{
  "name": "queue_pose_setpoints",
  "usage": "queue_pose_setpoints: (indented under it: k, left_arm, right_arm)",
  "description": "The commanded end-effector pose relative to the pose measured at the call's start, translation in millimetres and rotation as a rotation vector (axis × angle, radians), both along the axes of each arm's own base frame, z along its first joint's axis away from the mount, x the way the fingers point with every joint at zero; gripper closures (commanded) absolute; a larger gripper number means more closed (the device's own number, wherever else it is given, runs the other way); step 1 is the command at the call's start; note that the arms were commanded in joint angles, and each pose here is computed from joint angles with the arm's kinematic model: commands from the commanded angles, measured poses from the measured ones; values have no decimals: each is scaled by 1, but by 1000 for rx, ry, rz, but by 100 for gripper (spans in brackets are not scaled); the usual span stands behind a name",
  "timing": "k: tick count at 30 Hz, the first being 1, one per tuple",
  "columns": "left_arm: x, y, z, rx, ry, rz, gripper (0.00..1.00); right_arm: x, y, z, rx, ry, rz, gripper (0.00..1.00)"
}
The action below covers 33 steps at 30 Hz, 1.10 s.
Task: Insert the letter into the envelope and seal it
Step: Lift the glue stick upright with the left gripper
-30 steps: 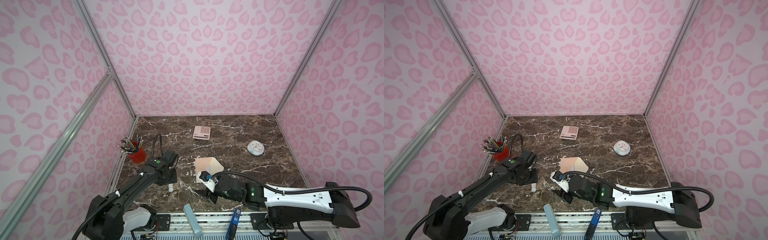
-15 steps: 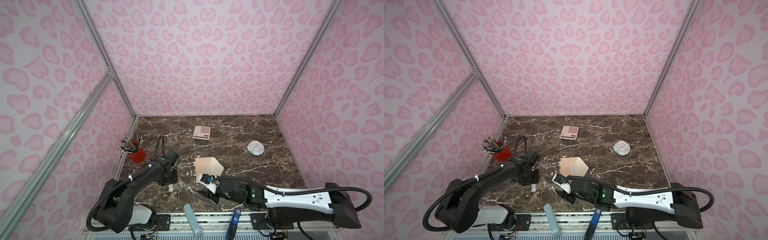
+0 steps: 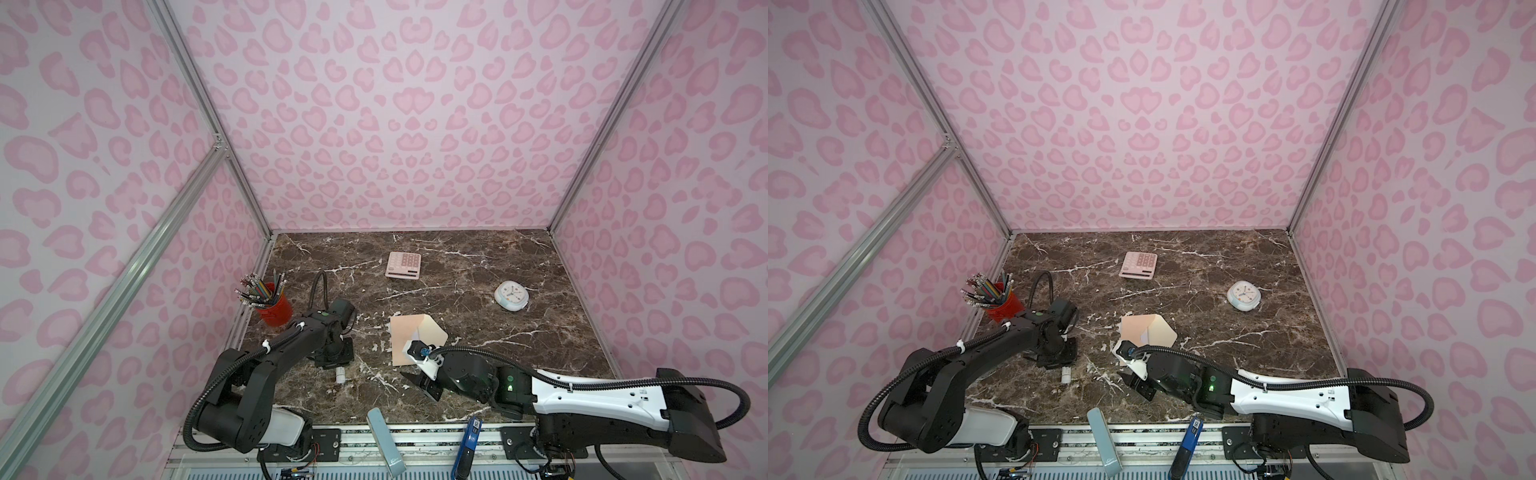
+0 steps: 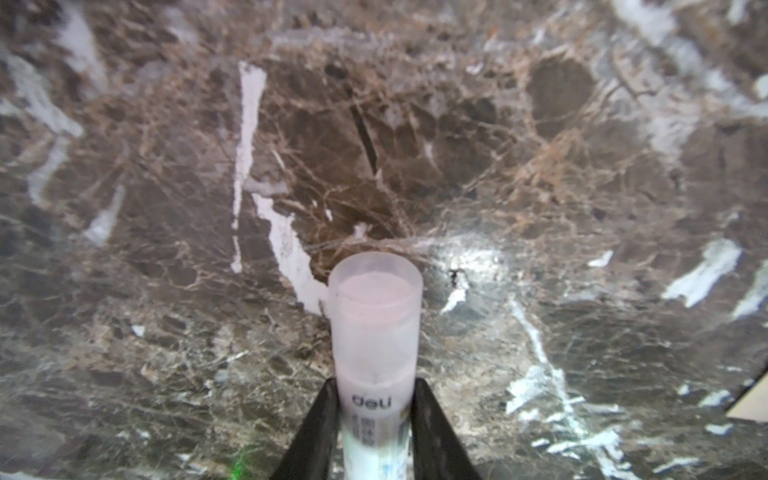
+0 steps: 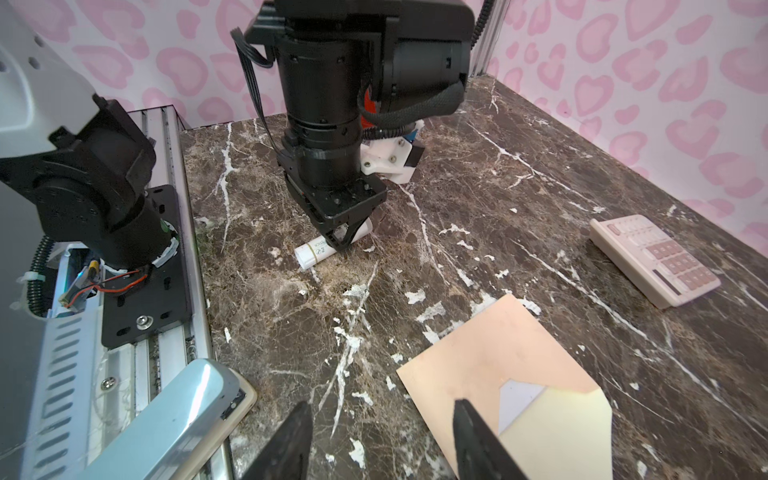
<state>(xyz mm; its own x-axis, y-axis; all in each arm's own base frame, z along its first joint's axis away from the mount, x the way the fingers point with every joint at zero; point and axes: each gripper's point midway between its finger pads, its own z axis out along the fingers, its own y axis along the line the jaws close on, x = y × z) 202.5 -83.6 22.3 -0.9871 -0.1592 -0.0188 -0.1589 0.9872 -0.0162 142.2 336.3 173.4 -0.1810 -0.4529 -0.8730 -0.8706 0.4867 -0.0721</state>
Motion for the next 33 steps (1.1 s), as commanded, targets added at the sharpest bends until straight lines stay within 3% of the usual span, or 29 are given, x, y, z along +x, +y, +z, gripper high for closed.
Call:
queue_pose_setpoints:
  k: [1,9,21,33]
  left_arm:
    - [1,-4,-1,-15,12,-30,70]
    - [-3,-12,-3,-54,61,-54,71]
    - [-10,-16,-17,-55,131,-56,65]
    - [-8,-18,-7,-59,98,-77,69]
  right_arm:
    - [3,1,2,14,-8,-12,44]
    - [11,4,0,14,-5,-31,44]
    - [25,4,0,19,3,-50,43]
    - [37,4,7,43,6,-99,43]
